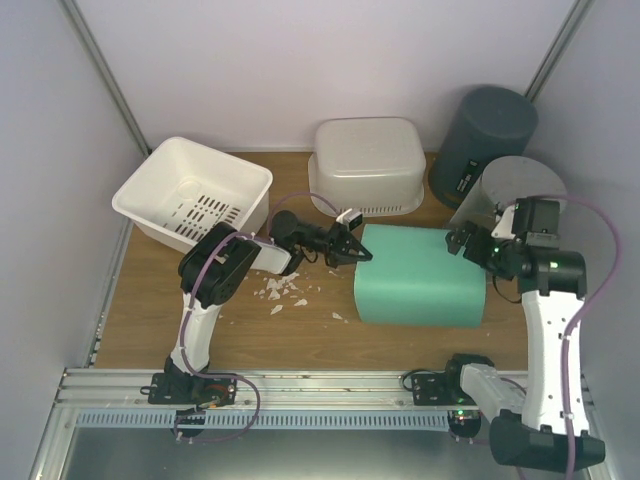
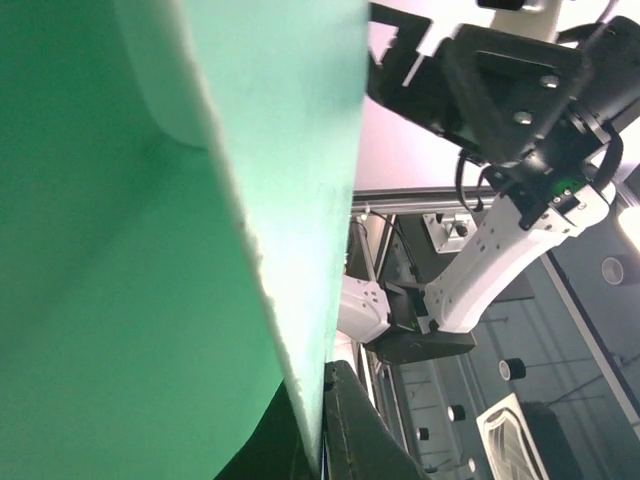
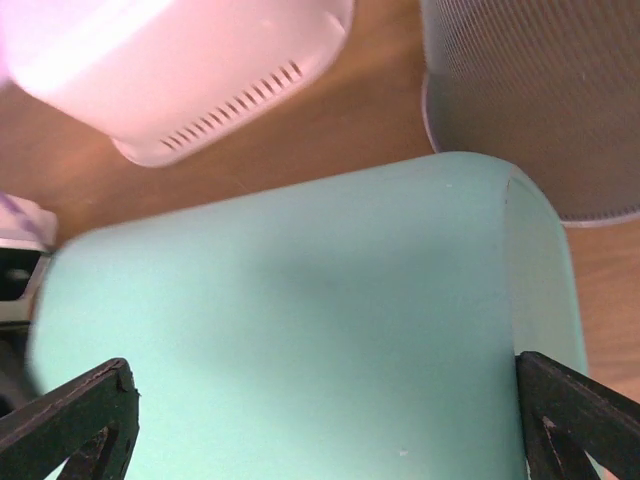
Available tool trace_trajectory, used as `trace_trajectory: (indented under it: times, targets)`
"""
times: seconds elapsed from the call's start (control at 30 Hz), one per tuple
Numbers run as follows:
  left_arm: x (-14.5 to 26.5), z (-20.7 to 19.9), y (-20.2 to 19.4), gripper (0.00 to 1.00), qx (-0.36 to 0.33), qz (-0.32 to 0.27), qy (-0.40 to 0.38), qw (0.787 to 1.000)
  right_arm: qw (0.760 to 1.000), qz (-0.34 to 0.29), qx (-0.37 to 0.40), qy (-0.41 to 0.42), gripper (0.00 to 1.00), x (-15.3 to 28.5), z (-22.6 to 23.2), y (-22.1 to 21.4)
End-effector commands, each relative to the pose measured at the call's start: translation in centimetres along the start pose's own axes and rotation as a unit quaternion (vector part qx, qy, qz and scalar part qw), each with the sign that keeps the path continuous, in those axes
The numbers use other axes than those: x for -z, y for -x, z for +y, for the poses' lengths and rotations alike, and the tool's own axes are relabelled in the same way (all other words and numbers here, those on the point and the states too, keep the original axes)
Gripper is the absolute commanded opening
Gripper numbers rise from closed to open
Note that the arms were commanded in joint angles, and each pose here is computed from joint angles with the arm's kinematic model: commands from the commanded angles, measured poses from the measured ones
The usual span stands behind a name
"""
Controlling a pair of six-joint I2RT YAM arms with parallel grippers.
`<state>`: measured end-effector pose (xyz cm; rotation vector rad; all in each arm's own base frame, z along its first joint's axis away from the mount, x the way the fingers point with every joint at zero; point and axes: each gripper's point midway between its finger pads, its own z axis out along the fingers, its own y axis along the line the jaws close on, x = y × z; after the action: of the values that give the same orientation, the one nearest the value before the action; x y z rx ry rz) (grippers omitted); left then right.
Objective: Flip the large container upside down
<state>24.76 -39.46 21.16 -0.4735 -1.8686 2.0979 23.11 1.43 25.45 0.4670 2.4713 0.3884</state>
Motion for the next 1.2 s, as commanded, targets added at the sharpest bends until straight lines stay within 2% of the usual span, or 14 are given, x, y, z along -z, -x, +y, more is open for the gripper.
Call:
trace_trajectory:
  times: [0.0, 0.03, 0.2, 0.33, 0.43, 0.57, 0.67, 0.8, 0.87, 0.93, 1.0, 1.17]
  targets:
    - [-0.7, -1.6, -1.2, 0.0, -0.107, 0.02, -0.021, 0.994, 0.994, -0.009, 0.007, 0.113, 1.0, 3.4, 5.0, 0.9]
    - [-0.8, -1.5, -1.2, 0.03, -0.107, 0.023, -0.018, 0.994, 0.993, -0.009, 0.007, 0.113, 1.0, 3.7, 5.1, 1.0]
    - [-0.8, -0.3, -1.4, 0.28, -0.096, 0.026, -0.012, 0.995, 0.993, -0.015, 0.007, 0.115, 1.0, 4.9, 5.4, 1.2]
    - [-0.6, 0.7, -1.7, 0.31, -0.087, 0.025, -0.01, 0.996, 0.994, -0.012, 0.007, 0.112, 1.0, 4.9, 5.3, 0.8]
    - [-0.5, 1.7, -1.7, 0.41, -0.074, 0.025, -0.006, 0.997, 0.993, -0.013, 0.004, 0.115, 1.0, 5.0, 5.3, 0.7]
    - [-0.5, 2.0, -1.7, 0.41, -0.073, 0.026, -0.003, 0.997, 0.994, -0.018, 0.008, 0.109, 1.0, 5.6, 5.3, 0.9]
    - [-0.7, 1.7, -1.4, 0.41, -0.076, 0.025, -0.005, 0.997, 0.999, -0.037, -0.01, 0.026, 1.0, 5.4, 2.4, 1.2]
    - [-1.5, -2.3, -0.4, 0.47, -0.14, 0.036, -0.007, 0.989, 0.996, -0.04, -0.05, -0.056, 1.0, 4.0, -1.0, 0.9]
    - [-2.1, -3.5, 0.7, 0.48, -0.149, 0.036, 0.022, 0.988, 0.993, -0.046, -0.058, -0.087, 1.0, 3.8, -2.1, 1.1]
    - [-2.4, -3.7, 3.3, 0.53, -0.19, -0.005, 0.081, 0.978, 0.99, -0.049, -0.058, -0.115, 1.0, 3.6, -3.1, 1.3]
    - [-3.4, -4.3, 4.2, 0.56, -0.247, -0.01, 0.123, 0.961, 0.987, -0.046, -0.058, -0.14, 1.0, 3.3, -4.1, 1.1]
    - [-4.6, -2.2, 4.3, 0.59, -0.181, 0.004, 0.116, 0.977, 0.983, -0.048, -0.076, -0.159, 1.0, 3.1, -5.2, 0.6]
